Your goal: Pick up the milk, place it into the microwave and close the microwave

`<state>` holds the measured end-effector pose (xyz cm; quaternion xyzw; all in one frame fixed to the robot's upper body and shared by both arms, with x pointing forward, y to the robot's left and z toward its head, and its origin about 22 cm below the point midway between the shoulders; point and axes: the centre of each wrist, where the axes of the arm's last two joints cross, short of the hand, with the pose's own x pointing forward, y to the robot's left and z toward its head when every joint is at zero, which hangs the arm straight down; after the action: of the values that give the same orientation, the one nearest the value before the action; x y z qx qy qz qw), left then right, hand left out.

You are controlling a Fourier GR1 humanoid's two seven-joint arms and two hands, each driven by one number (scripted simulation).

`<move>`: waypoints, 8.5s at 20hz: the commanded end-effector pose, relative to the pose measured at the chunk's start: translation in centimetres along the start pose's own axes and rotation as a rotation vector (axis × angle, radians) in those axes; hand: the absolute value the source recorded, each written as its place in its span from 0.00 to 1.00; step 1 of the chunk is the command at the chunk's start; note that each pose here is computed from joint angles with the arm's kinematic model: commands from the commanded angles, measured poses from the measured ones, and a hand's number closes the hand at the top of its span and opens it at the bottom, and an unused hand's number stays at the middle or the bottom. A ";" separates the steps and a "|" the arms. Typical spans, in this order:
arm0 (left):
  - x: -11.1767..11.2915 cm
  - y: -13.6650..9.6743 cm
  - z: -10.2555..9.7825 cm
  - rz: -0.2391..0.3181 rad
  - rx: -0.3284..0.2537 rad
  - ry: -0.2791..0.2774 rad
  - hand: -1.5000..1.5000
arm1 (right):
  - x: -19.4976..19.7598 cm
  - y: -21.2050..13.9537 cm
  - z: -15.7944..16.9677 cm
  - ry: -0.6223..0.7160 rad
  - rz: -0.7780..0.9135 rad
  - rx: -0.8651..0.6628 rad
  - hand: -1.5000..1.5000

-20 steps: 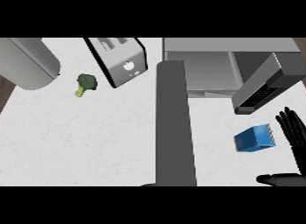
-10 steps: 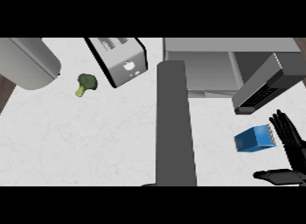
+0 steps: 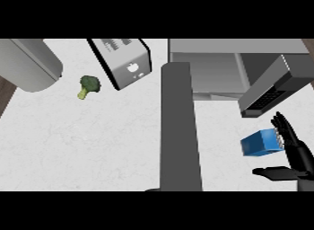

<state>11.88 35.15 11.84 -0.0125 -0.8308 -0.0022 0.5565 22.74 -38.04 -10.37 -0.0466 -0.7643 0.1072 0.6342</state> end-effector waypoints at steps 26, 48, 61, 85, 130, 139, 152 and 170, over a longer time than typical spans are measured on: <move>-1.2 0.7 0.4 0.029 -0.017 0.003 0.00 | -2.4 7.2 -3.5 -0.188 -0.019 -0.121 1.00; -1.3 4.4 2.6 0.000 0.012 0.019 0.00 | 9.4 15.1 -13.8 -0.243 0.022 -0.106 1.00; -1.6 3.7 1.2 0.001 -0.014 0.027 0.00 | 11.1 16.3 -22.3 -0.149 0.338 -0.141 1.00; -2.9 3.0 -3.0 0.040 -0.068 0.000 0.00 | 11.1 8.0 -23.6 -0.136 0.770 -0.442 1.00; -7.2 -5.0 -6.5 0.131 -0.458 0.090 1.00 | 4.1 12.5 -17.0 -0.100 -0.044 -0.143 0.00; -7.2 -8.9 -6.9 0.184 -0.494 0.146 1.00 | 0.6 11.6 -11.7 -0.091 -0.131 -0.131 0.00; -9.2 -16.0 -9.3 0.079 -0.651 0.119 1.00 | -2.1 9.3 -0.1 -0.052 -0.124 -0.133 0.00; -21.7 -26.7 -8.6 -0.144 -0.820 0.176 1.00 | 5.8 4.0 6.5 -0.210 -0.107 -0.051 0.00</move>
<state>26.92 9.09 -2.01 -0.2044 -0.7087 -0.3551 0.5743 15.73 -33.61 -8.91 -0.0373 -0.8187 0.0469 0.5711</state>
